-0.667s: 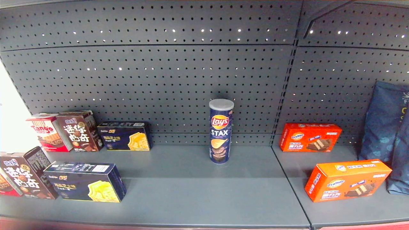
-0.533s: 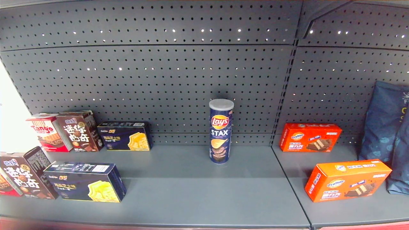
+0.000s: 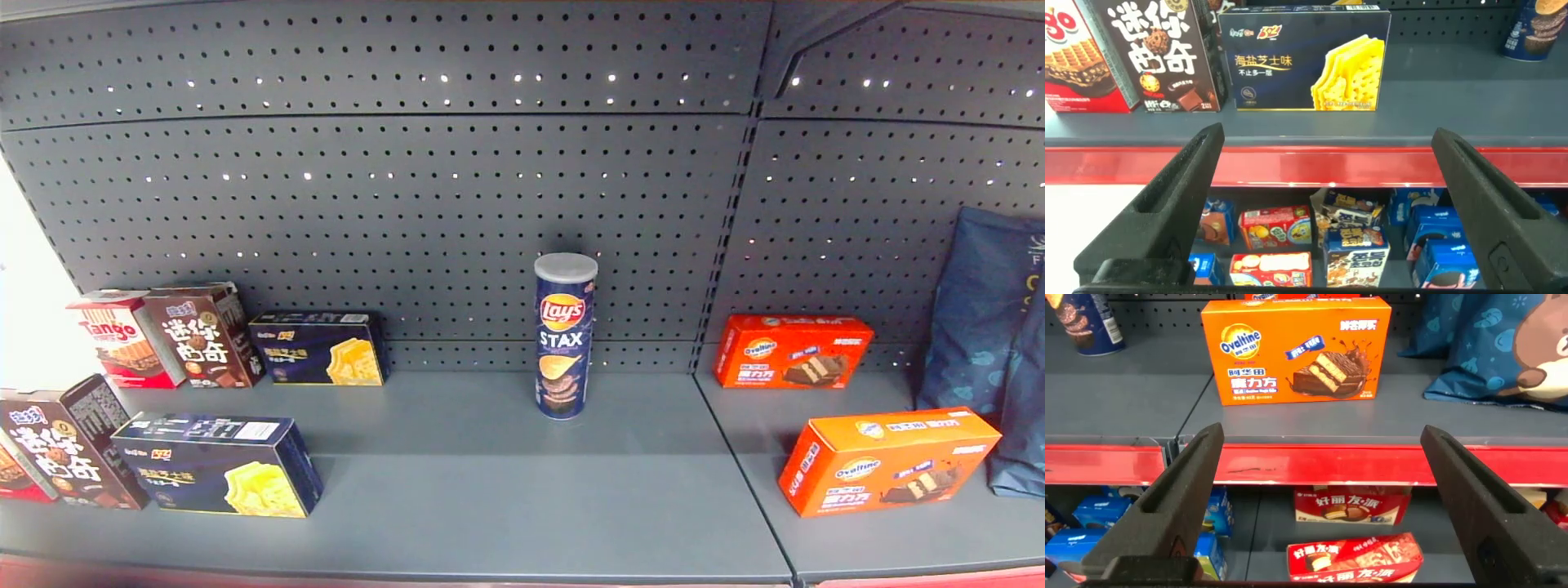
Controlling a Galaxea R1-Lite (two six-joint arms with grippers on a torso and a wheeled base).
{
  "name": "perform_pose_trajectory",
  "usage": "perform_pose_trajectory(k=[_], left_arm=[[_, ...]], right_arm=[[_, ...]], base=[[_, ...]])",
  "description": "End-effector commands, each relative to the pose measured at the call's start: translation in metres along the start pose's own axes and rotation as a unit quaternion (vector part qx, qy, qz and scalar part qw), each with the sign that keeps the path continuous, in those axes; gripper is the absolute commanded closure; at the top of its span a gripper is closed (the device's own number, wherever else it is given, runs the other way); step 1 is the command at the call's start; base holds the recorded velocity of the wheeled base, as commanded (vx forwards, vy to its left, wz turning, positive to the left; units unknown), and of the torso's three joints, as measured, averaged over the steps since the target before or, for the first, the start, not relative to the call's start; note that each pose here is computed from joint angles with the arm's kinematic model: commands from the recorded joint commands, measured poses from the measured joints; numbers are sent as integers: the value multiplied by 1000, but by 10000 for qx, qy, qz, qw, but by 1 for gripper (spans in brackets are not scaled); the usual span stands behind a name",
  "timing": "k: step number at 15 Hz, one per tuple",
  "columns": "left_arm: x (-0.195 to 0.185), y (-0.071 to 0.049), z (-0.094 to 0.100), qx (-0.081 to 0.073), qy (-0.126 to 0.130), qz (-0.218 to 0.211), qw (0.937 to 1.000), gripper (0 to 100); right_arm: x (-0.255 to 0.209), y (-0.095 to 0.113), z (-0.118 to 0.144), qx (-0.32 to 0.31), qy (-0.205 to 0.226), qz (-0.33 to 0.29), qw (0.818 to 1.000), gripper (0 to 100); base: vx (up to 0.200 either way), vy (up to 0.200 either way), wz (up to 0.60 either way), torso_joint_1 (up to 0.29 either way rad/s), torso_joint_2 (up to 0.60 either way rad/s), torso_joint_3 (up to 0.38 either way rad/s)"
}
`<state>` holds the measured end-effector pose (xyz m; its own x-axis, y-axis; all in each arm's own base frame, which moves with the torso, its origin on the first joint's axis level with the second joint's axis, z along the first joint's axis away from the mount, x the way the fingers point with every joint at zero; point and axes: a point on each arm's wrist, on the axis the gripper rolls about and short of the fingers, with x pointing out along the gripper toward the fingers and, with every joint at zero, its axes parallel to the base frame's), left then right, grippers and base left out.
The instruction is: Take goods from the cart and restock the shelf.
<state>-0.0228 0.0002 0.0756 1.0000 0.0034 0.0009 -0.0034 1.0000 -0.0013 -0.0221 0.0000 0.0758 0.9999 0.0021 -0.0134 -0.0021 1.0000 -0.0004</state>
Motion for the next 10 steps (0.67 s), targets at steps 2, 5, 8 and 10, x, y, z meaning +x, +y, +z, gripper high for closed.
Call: perform_pose_trajectory(k=[2, 5, 8, 10], left_arm=[[0, 0, 0, -1, -3, 6, 10000, 0], [0, 0, 0, -1, -3, 6, 10000, 0], [0, 0, 0, -1, -3, 6, 10000, 0], [0, 0, 0, -1, -3, -2, 10000, 0]], right_arm=[[0, 0, 0, -28, 2, -3, 10000, 0], [0, 0, 0, -21, 10, -3, 10000, 0], [0, 0, 0, -13, 10, -3, 10000, 0], [0, 0, 0, -5, 10, -11, 10000, 0]], base=[[0, 0, 600, 2, 2, 2], [0, 0, 600, 4, 4, 5], [0, 0, 600, 2, 6, -1], [0, 0, 600, 7, 0, 0]])
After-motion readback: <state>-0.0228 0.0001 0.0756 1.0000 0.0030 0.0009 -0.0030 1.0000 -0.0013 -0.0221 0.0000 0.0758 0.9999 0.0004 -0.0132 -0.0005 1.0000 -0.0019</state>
